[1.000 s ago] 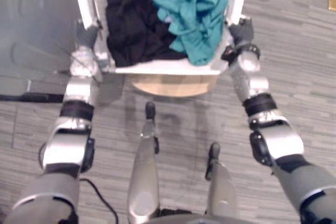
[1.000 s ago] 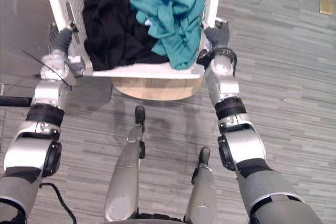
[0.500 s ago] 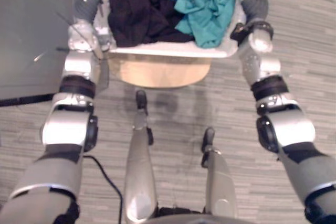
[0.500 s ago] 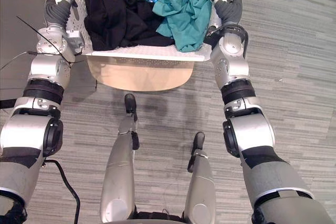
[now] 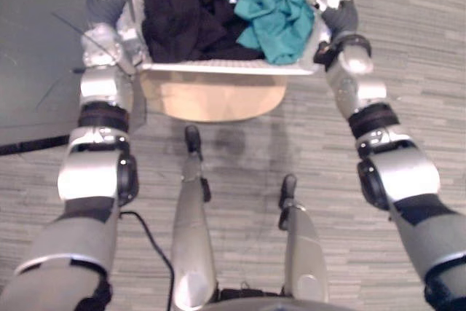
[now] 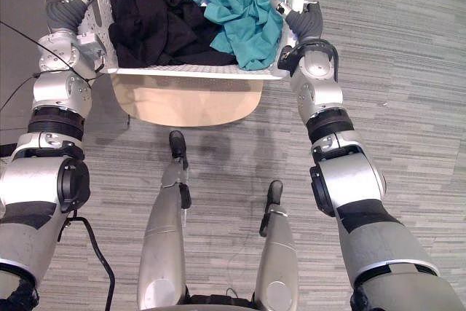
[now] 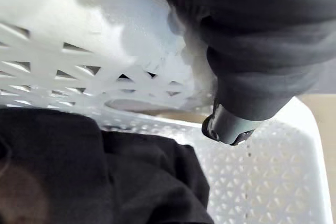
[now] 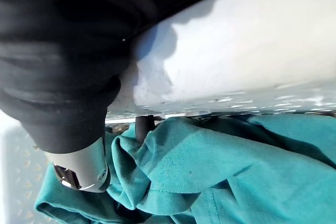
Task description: Pick up the laundry basket with both hands and put the clothes into the washing machine.
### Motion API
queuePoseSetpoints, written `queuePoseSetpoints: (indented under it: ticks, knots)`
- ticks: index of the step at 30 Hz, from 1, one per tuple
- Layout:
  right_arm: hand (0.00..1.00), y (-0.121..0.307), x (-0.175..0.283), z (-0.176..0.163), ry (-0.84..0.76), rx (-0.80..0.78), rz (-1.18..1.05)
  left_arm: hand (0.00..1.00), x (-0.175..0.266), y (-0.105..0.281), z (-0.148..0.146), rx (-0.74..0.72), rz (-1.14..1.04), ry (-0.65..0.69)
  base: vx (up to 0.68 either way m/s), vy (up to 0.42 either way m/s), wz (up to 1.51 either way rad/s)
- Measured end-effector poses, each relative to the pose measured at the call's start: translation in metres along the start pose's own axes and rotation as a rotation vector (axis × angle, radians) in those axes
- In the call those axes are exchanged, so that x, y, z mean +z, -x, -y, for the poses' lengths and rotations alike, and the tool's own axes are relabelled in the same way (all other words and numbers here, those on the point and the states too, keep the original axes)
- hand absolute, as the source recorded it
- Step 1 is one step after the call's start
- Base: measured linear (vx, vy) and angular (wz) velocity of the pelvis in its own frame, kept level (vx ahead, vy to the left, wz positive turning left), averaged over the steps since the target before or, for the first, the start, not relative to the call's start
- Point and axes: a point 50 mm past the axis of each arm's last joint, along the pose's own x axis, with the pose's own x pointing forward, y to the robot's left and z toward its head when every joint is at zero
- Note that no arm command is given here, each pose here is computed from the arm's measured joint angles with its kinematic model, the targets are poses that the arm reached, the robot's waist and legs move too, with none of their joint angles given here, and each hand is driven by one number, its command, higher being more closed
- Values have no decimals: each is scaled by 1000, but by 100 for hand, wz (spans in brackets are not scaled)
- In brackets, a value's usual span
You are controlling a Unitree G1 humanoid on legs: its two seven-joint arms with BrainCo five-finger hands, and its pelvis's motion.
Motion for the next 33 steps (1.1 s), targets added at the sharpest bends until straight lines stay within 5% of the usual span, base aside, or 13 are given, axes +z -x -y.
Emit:
queuePoseSetpoints:
  ticks: [23, 33]
  knots:
    - [0, 11, -18, 30, 25, 26, -50, 0, -60, 24, -77, 163, -156, -50, -11, -48, 7]
    - [0, 56, -47, 113, 72, -140, -65, 0, -44, 54, -78, 97, 75, -116, 16, -38, 10]
